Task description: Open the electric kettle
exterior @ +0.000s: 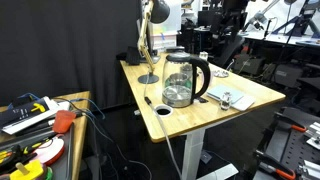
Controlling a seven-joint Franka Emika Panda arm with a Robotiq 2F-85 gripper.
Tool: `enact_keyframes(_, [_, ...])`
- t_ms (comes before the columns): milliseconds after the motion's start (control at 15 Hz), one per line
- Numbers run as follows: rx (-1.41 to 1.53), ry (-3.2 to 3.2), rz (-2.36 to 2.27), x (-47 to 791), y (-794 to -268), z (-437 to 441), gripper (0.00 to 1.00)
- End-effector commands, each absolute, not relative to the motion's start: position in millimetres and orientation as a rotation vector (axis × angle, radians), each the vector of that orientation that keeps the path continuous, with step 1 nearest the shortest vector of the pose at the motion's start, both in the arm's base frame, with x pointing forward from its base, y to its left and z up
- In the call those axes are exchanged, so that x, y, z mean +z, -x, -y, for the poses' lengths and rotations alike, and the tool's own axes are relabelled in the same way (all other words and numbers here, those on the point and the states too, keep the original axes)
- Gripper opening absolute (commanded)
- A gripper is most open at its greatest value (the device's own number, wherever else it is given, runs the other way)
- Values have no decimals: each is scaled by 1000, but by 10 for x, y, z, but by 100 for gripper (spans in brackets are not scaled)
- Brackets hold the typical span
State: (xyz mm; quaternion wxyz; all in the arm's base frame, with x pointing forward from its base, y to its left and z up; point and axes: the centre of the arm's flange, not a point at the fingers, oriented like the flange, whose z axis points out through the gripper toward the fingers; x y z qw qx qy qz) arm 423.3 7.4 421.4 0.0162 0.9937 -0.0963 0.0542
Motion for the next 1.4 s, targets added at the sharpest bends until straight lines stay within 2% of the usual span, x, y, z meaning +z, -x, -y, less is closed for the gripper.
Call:
enact_keyframes(0, [169,-3090,300,4214,-4233,-74,100])
enact_keyframes(800, [199,-3084,282,4220,-4296,-72,100])
enact_keyframes(1333, [191,-3082,-101,4284,-4355,-88,100])
